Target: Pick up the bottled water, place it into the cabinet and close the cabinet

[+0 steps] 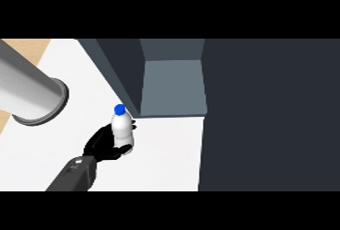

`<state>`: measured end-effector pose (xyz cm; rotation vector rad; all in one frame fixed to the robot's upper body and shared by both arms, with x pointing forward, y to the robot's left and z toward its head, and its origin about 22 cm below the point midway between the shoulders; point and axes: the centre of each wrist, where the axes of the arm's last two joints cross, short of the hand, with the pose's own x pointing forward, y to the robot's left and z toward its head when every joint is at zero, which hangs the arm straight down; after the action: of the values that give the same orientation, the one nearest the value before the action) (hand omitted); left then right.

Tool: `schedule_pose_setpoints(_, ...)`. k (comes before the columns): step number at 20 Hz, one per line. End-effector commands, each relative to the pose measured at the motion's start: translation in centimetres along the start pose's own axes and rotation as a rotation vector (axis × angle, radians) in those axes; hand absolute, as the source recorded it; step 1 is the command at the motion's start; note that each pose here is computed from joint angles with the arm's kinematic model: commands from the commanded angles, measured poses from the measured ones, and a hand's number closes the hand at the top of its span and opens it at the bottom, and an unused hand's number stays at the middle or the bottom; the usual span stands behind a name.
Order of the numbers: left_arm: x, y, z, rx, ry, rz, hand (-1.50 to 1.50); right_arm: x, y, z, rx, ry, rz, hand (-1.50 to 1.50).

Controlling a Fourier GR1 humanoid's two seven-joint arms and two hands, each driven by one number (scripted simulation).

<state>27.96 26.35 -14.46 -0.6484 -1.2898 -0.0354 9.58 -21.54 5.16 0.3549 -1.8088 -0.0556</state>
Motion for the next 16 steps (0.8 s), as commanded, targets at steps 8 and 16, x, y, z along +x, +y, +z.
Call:
schedule_pose_setpoints(8,-2.1,-1.2,0.6,-0.045,-0.120,0.095,1.50,0.0,-0.6,0.2,-0.020,0.010,0.010,-1.50)
schedule_pose_setpoints(16,-1.9,2.7,6.9,0.341,-0.322,0.065,1.50,-0.4,0.4,-0.1,-0.024,0.001,0.000,-1.50)
